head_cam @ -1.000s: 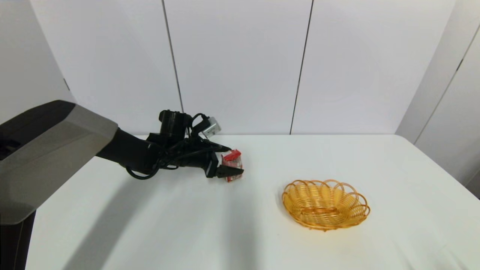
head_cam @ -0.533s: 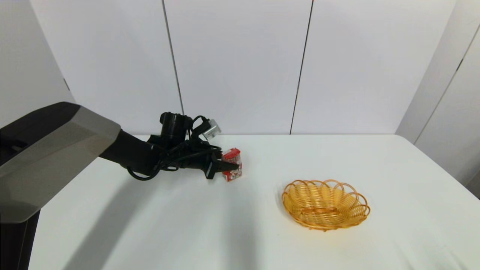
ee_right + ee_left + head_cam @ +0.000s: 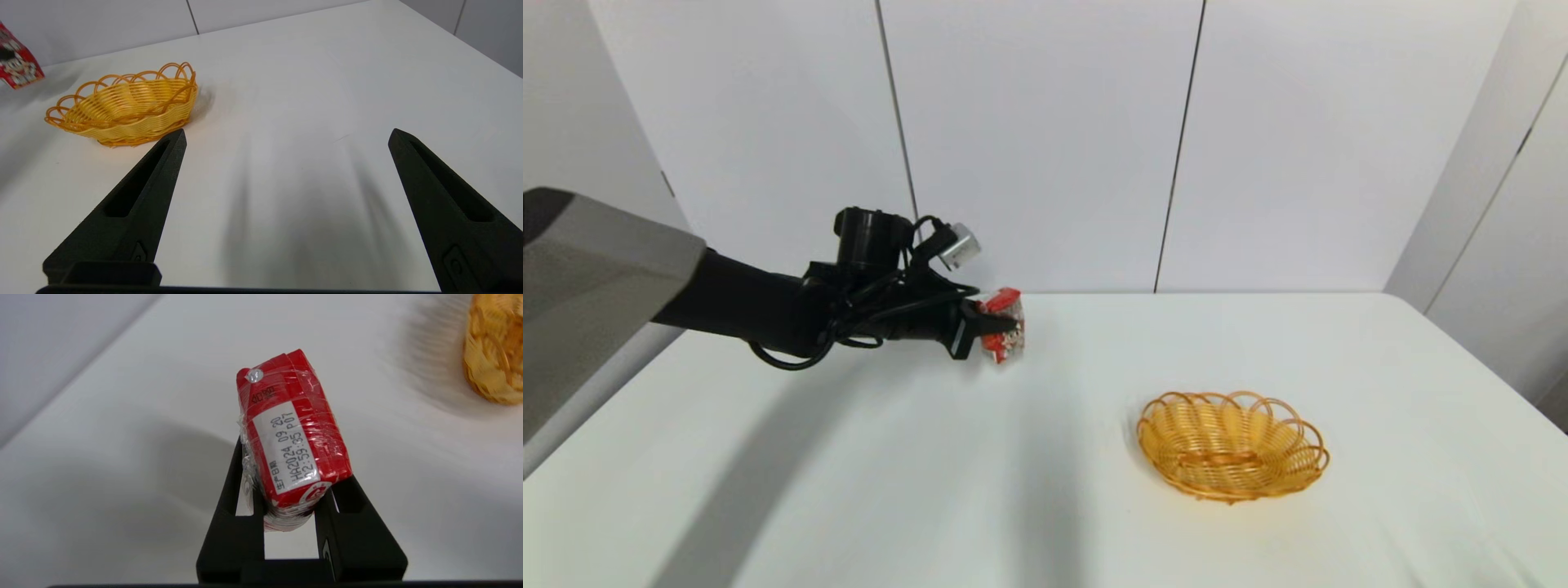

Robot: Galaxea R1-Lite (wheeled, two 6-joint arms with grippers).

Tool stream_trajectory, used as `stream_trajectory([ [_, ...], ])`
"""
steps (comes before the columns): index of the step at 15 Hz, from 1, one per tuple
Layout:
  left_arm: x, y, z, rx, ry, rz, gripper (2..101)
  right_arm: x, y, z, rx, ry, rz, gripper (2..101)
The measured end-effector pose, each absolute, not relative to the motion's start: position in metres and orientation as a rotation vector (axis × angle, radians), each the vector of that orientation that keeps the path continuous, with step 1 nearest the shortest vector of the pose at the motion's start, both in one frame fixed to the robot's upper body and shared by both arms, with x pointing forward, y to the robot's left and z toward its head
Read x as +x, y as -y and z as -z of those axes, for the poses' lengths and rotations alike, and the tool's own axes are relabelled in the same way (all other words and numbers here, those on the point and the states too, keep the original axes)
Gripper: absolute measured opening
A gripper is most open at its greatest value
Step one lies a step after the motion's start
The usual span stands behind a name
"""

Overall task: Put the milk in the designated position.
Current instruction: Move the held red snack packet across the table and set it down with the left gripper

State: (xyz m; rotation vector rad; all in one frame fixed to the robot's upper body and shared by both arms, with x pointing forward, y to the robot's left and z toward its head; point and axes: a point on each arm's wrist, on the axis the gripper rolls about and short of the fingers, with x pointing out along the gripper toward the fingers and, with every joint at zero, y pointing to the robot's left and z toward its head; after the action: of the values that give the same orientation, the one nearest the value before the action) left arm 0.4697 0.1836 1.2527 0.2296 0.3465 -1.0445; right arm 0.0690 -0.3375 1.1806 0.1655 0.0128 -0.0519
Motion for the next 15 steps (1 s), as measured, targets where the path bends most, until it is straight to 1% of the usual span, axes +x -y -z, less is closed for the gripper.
stream_trajectory([
  [3, 0.446, -0.177, -1.278, 0.184, -0.358, 0.925, 21.1, 0.069, 0.337, -1.181, 0.166, -0.013, 0.052, 98.0],
  [5, 0.420, -0.162, -1.283, 0.139, -0.388, 0.872, 21.1, 0.069, 0.337, -1.181, 0.166, -0.013, 0.052, 98.0],
  [7, 0.390, -0.144, -1.279, 0.089, -0.419, 0.804, 21.1, 0.069, 0.337, -1.181, 0.166, -0.012, 0.053, 98.0],
  [11, 0.331, -0.108, -1.268, -0.015, -0.418, 0.600, 21.1, 0.069, 0.337, -1.181, 0.166, -0.013, 0.052, 98.0],
  [15, 0.291, -0.080, -1.255, -0.113, -0.456, 0.517, 21.1, 0.069, 0.337, -1.181, 0.166, -0.013, 0.052, 98.0],
])
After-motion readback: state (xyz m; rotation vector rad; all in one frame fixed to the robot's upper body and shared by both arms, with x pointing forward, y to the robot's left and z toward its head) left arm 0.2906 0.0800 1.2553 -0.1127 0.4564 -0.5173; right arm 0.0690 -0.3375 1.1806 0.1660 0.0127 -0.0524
